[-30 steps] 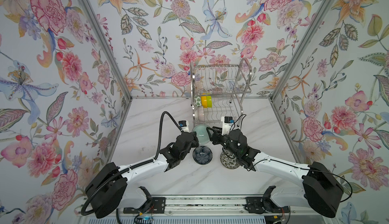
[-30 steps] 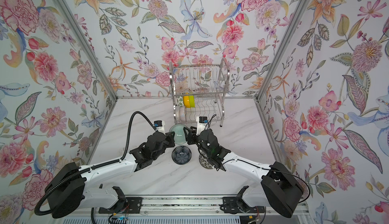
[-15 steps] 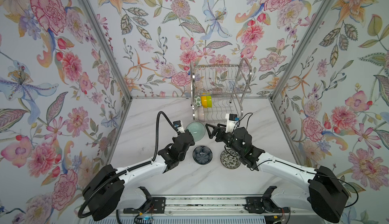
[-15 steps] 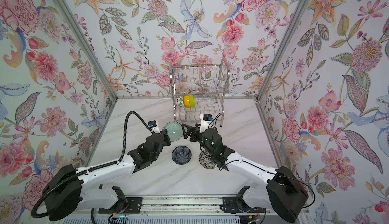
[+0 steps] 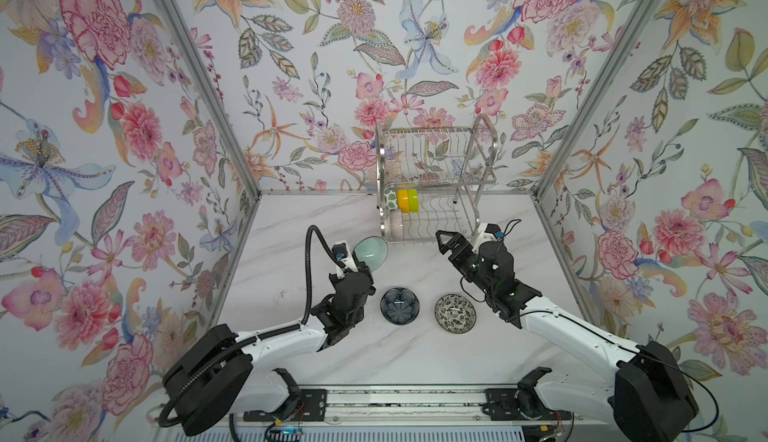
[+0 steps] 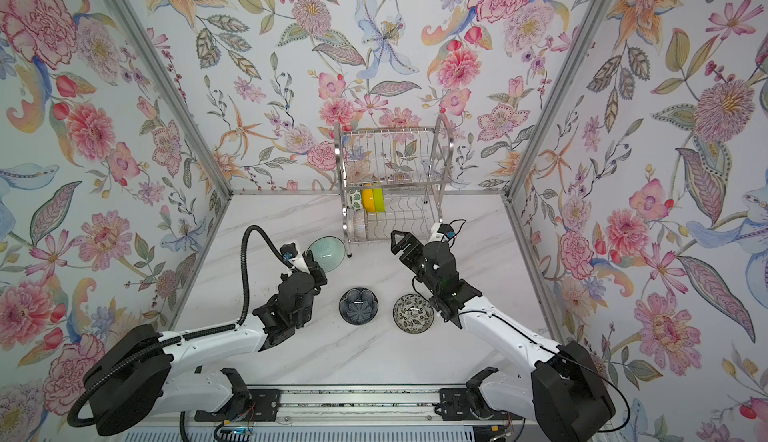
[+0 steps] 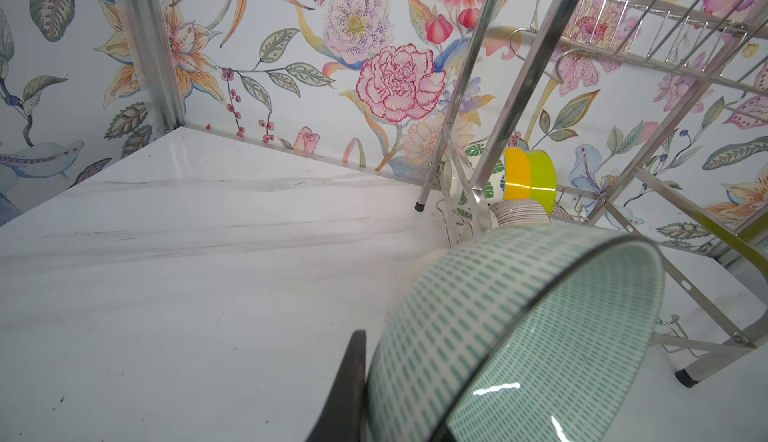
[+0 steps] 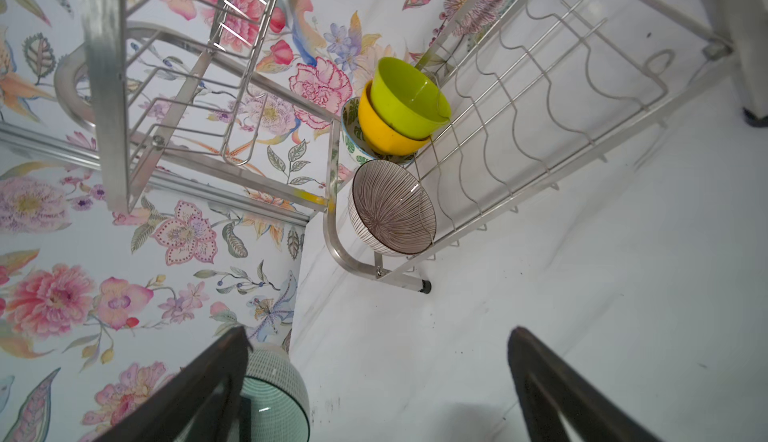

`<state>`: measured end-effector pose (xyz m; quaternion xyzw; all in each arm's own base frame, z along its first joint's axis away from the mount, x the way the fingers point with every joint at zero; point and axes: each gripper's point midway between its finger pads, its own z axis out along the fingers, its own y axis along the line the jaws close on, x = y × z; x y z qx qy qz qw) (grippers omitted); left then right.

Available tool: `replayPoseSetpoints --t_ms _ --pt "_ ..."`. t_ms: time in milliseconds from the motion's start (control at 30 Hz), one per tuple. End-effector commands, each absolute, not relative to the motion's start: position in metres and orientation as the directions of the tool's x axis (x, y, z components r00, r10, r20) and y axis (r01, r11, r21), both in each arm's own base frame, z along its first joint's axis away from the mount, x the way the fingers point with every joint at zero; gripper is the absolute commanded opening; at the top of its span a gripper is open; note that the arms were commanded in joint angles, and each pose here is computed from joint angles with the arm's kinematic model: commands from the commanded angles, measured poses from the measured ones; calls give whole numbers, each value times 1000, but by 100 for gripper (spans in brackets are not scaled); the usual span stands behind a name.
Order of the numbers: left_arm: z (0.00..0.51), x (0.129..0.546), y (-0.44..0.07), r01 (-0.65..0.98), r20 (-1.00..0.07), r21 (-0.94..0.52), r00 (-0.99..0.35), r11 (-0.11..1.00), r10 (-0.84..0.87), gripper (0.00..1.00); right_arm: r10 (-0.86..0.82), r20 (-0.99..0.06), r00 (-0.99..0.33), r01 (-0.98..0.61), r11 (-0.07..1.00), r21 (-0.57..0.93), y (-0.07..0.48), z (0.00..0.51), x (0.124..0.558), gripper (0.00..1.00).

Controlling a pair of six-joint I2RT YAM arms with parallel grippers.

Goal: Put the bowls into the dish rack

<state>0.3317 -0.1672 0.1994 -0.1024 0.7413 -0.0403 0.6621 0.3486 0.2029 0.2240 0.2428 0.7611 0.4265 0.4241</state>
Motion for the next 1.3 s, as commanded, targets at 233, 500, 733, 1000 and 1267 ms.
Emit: replayPoseSetpoints --t_ms 233,500,733,1000,1267 --pt "239 328 -214 -74 -979 -151 151 986 -138 0 840 40 -541 120 30 992 221 272 344 99" --pt "230 336 -237 -46 -985 -100 148 994 -92 0 791 211 -574 192 -121 974 244 269 339 97" --pt "223 339 -245 -24 -988 -70 138 997 -66 0 740 288 -607 228 -185 956 271 267 337 89" --pt "221 339 -254 -7 -989 -28 146 1000 -26 0 722 306 -620 239 -198 951 292 259 339 78" --pt "219 337 -262 0 -988 11 156 1000 11 0 707 327 -627 213 -249 945 304 276 351 68"
